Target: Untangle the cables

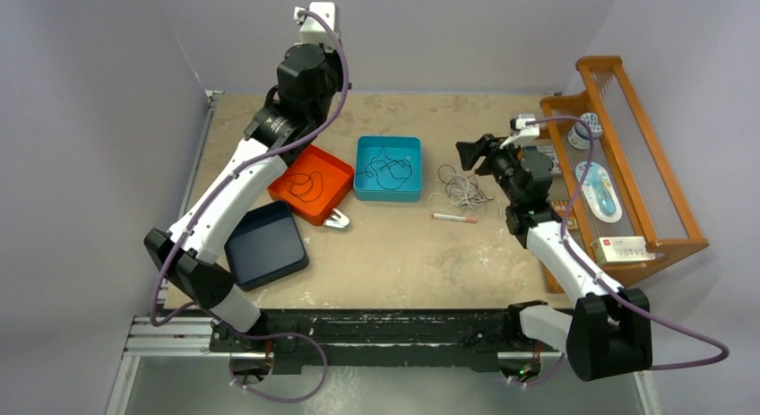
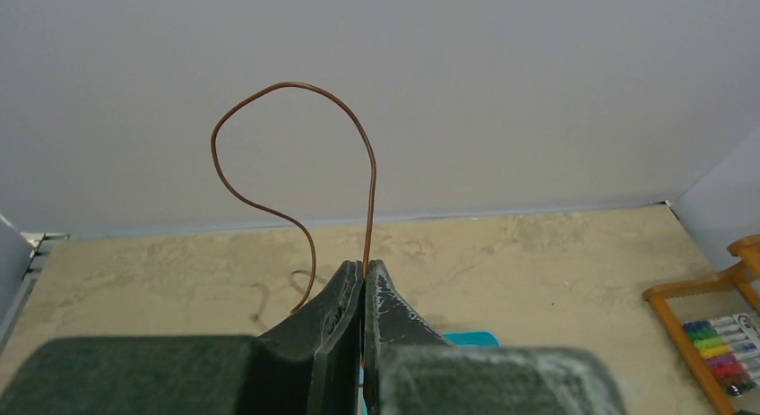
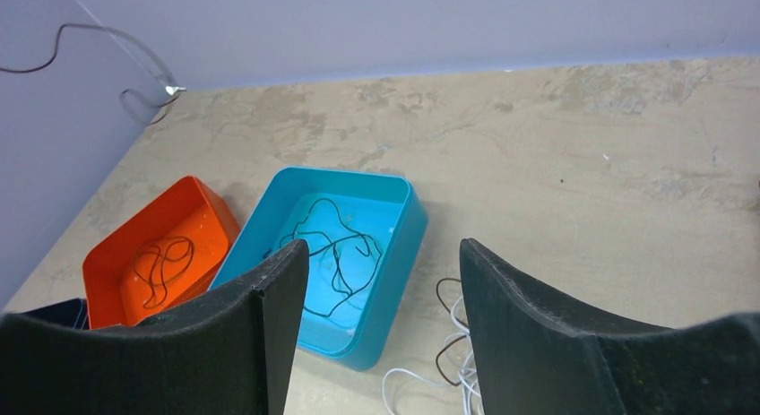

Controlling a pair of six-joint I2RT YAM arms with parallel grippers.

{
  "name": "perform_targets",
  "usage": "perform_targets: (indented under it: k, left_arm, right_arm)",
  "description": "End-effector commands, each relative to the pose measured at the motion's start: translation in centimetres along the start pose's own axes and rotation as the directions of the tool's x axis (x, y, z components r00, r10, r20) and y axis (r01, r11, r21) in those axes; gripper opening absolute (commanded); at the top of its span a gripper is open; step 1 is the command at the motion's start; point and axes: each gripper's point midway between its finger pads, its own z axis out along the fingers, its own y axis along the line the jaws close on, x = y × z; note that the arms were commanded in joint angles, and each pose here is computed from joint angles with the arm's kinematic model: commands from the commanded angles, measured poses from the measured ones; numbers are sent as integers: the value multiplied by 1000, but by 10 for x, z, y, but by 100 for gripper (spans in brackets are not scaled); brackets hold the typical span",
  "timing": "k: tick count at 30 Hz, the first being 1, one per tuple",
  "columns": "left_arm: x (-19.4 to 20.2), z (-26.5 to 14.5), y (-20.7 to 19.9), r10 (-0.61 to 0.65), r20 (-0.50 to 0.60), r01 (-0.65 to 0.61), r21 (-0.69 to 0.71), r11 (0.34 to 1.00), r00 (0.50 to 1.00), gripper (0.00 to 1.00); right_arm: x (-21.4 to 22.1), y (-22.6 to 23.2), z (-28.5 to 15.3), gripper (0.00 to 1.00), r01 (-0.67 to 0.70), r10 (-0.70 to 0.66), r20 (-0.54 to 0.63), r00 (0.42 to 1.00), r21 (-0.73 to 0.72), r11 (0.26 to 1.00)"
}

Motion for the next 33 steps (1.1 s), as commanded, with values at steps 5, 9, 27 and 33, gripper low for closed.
perform_targets:
  k: [5,9,27,33]
  left_arm:
    - [29,-7,34,-69,-3,67,-148,987,998,0]
    - [74,-11,53,-80,-76,61,-226,972,994,0]
    - [183,-40,118,-220,-240,107,-410,906,945,0]
    - [234,-33,130,-311,-353,162,-391,906,883,0]
  right_arm:
    - [3,8,-5,65,14,-15,-17,1000,-49,999]
    - [11,9,-7,65,0,-3,-42,999,-61,998]
    - [18,11,-3,66,-13,8,-64,998,-79,997]
    - [20,10,-4,66,-13,8,-71,997,-77,997]
